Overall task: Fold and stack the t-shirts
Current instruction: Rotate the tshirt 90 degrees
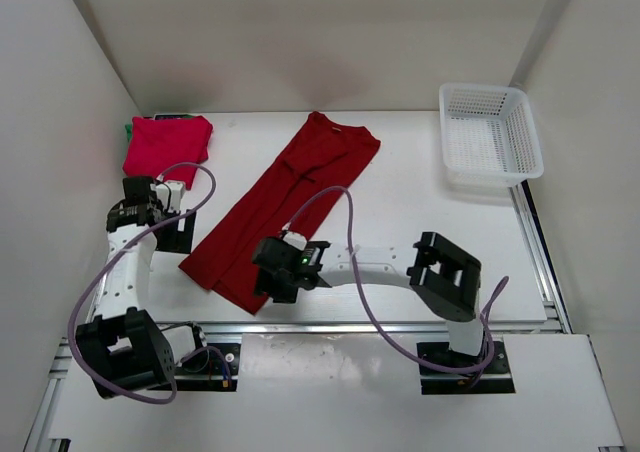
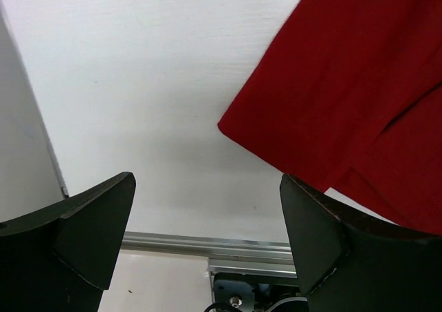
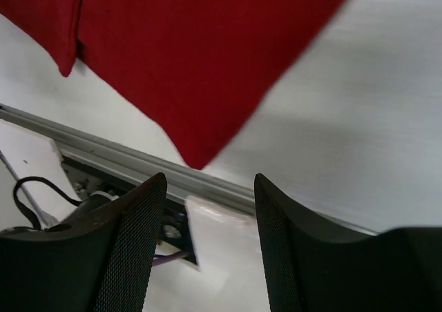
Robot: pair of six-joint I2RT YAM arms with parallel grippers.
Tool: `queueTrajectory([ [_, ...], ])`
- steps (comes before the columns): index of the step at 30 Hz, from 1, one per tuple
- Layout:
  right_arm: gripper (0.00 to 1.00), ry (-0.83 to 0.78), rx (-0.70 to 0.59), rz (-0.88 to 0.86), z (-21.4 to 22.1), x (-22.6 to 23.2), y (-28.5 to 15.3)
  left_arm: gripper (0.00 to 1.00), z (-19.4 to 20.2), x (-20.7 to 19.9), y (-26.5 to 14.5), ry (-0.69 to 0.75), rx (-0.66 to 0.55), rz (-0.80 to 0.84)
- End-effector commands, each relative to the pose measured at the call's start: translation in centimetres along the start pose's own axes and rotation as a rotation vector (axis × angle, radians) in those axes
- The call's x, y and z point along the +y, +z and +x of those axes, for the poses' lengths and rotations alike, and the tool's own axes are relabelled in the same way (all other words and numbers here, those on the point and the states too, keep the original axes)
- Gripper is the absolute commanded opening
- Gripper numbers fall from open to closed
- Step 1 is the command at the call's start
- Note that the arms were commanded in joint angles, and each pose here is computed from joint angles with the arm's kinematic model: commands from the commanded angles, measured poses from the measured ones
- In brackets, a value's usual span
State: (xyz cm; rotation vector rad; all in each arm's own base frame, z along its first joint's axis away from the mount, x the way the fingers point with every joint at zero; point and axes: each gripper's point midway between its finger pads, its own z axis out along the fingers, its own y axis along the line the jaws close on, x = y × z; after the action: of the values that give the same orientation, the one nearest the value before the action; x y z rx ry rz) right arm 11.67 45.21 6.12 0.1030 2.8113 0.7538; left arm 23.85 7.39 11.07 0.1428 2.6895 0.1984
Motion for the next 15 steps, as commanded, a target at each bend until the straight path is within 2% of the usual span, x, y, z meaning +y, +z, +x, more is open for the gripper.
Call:
queueTrajectory([
  [1,0.59,0.118,0.001,0.082,0.6,0.7,0.3,0.96,0.1,-0.1,-1.0,0.022,-0.031,0.009],
  [8,0.6,0.208,0.1,0.225,3.3,-2.1,2.9,0.98,0.5,-1.1,-1.3,0.015,-0.045,0.047],
  [15,0.6,0.232,0.109,0.264,2.7,-2.6,4.6,0.98,0.5,-1.2,-1.8,0.029,-0.069,0.046],
])
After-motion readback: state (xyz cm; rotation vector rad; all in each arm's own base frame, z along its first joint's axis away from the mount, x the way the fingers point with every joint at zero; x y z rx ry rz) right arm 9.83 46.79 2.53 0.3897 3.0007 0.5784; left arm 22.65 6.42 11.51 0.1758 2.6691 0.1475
